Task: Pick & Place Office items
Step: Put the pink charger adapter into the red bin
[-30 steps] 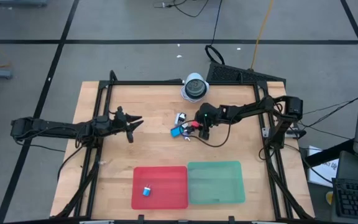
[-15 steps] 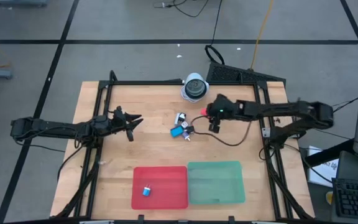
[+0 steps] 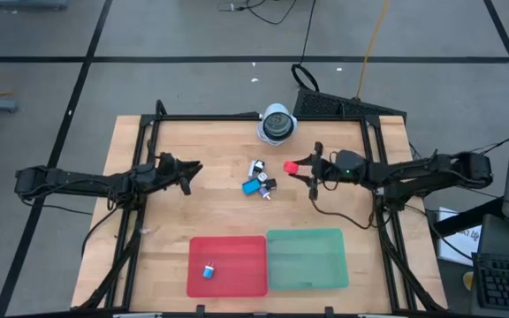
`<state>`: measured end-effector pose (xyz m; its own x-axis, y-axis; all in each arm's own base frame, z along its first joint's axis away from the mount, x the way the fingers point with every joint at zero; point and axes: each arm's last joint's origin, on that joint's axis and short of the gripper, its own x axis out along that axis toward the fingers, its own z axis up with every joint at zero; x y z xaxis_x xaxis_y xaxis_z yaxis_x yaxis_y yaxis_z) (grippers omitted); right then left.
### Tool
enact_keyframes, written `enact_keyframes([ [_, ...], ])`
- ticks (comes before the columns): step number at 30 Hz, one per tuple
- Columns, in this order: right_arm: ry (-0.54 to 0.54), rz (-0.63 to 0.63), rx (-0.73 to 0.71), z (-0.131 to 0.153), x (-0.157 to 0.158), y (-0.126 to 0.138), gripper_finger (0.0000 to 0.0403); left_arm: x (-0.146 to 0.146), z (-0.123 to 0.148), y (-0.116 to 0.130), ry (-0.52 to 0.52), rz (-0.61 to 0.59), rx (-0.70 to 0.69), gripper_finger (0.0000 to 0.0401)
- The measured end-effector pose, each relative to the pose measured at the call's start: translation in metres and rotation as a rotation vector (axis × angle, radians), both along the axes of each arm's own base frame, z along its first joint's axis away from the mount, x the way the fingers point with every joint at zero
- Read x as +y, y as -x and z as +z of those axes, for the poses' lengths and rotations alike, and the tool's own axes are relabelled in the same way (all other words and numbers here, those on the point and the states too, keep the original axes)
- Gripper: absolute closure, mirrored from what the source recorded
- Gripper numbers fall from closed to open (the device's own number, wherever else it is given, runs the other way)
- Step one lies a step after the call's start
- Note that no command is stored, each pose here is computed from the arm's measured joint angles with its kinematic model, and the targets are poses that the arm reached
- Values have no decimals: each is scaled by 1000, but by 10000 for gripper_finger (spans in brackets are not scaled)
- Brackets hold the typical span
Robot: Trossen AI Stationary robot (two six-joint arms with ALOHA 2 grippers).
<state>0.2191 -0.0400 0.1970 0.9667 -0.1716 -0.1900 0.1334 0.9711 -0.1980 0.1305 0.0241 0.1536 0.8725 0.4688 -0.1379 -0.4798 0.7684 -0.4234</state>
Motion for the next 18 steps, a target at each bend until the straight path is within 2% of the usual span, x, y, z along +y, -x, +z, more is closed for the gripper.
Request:
enact_keyframes([
  [3,53,40,-4,-4,5,-2,255,-1,0,-2,136,-14,-55,288],
  [7,146,86,33,-11,18,-8,255,-2,7,-8,250,-71,-163,240],
  [10,245,104,12,-11,27,-12,255,-2,14,-14,260,-98,-204,188],
  [13,326,81,7,-8,35,-17,255,-1,20,-25,262,-97,-188,141],
  [18,435,40,47,-1,48,-30,255,-3,34,-55,232,-122,-115,98],
])
